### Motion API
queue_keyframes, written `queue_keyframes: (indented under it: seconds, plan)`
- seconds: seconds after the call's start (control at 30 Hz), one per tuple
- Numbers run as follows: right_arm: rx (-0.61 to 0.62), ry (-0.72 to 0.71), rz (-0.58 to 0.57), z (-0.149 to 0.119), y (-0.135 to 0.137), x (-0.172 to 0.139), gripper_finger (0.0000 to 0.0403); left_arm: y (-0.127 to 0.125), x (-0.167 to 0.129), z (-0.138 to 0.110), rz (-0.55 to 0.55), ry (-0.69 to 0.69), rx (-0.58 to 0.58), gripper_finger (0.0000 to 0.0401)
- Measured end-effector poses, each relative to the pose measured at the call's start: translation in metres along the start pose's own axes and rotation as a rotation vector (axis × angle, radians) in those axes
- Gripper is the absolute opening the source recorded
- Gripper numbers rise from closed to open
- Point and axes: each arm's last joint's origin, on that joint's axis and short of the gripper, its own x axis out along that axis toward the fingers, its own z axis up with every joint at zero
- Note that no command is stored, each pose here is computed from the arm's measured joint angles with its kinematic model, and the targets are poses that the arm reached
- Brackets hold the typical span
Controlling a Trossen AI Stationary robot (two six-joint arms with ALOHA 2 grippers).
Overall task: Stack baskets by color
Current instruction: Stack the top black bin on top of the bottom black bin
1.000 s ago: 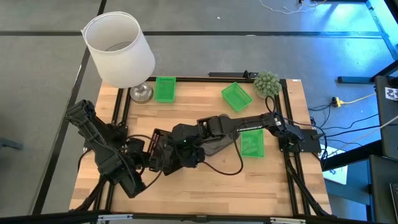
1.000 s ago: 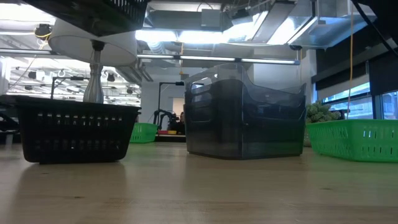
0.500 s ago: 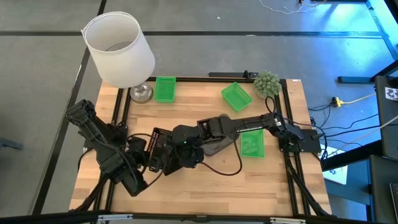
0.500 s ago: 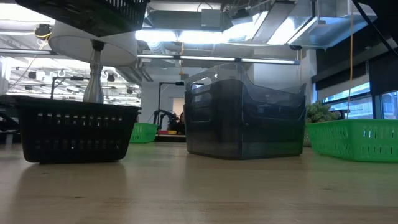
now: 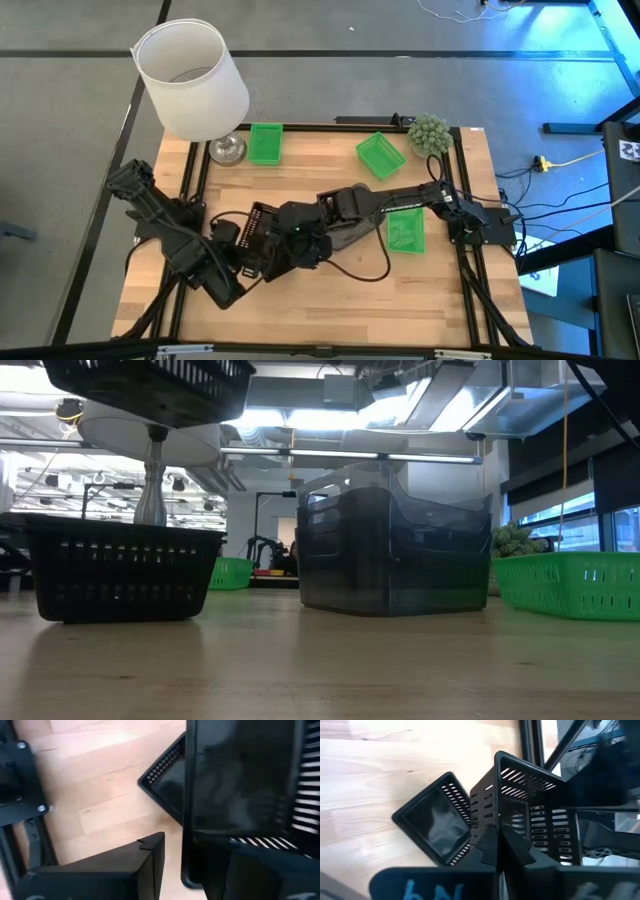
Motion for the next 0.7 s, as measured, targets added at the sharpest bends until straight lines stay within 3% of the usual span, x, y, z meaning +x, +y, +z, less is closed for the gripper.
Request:
queue_keyframes:
  seconds: [0.4,0.7]
  plan:
    - [-0.013,-0.081,0.122,-0.004,0.008,-0.001,0.0003,0.001,-0.05,0.0,-0.228,-0.116,0.14,0.0083]
    - [-0.323,-0.192,0.193,-0.008,0.019,0.02,0.0003,0.004,-0.066,-0.003,-0.288,-0.105,0.188,0.0083]
